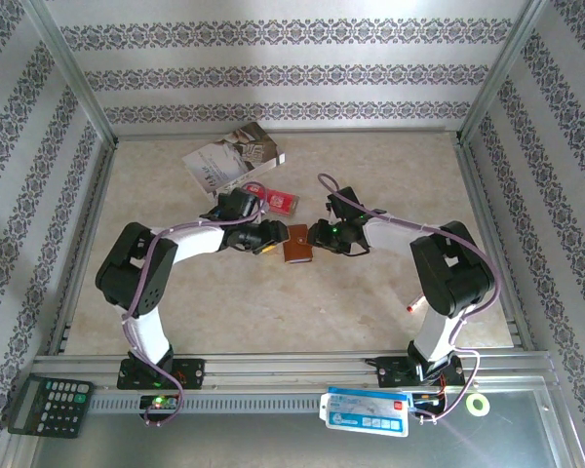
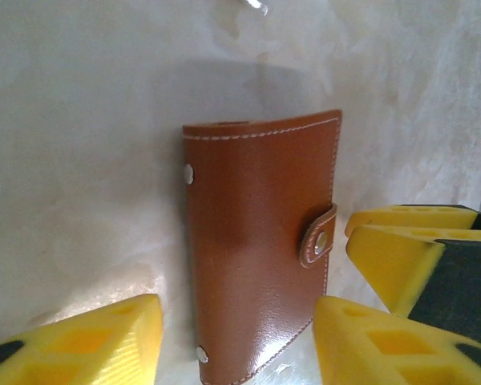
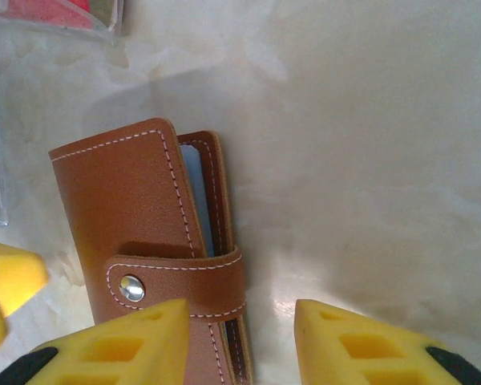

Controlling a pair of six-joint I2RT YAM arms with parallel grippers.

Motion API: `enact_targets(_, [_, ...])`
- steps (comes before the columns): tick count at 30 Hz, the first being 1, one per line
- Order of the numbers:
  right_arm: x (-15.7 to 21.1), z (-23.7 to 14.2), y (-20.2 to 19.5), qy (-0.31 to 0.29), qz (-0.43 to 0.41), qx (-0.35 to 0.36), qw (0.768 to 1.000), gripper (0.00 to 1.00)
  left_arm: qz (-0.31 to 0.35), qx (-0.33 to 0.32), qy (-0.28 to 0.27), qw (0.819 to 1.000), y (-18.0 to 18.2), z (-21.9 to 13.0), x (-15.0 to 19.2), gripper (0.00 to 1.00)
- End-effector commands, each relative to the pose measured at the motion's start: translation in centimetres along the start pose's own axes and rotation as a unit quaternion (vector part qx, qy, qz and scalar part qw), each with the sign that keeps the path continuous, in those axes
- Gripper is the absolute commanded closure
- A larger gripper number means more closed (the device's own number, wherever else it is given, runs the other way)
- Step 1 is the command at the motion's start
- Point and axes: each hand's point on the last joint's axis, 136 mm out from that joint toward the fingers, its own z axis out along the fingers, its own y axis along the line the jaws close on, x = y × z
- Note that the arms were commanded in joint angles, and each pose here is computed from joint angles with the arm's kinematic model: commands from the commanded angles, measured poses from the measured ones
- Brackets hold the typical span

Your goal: Take the credit cards out of the card holder

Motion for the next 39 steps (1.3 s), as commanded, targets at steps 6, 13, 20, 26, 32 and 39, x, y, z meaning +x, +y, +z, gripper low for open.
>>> enact_targets(6, [0.0,1.1,0.0,0.015,-0.001,-0.006,1.000,0.64,-0.008,0.027,0.012,1.000,-1.4,1.6,-0.1,0.54])
enact_targets(13, [0.6,1.9,-0.6,0.026,0.000,0.004,1.000,0.67,-0.001,0.030,0.028,0.999,-1.8,2.1,0.4,0.62])
enact_targets(20, [0.6,2.3,-1.1,0.029,0.004,0.011,1.000,0.70,-0.005,0.047,0.036,0.998,-2.3,2.4,0.5,0.62])
enact_targets(26, [0.6,2.3,-1.3,0.025,0.009,0.020,0.999,0.70,-0.015,-0.024,0.010,1.000,0.1,2.0,-0.1,0.58])
enact_targets(32, [0.7,2.3,-1.9,0.024,0.005,0.039,0.999,0.72,-0.024,-0.023,0.019,0.999,0.6,2.8,0.2,0.62])
enact_targets(39, [0.8,2.4,-1.8,0.027,0.005,0.037,0.999,0.73,-0.019,0.018,0.031,0.999,-1.0,3.0,0.2,0.64])
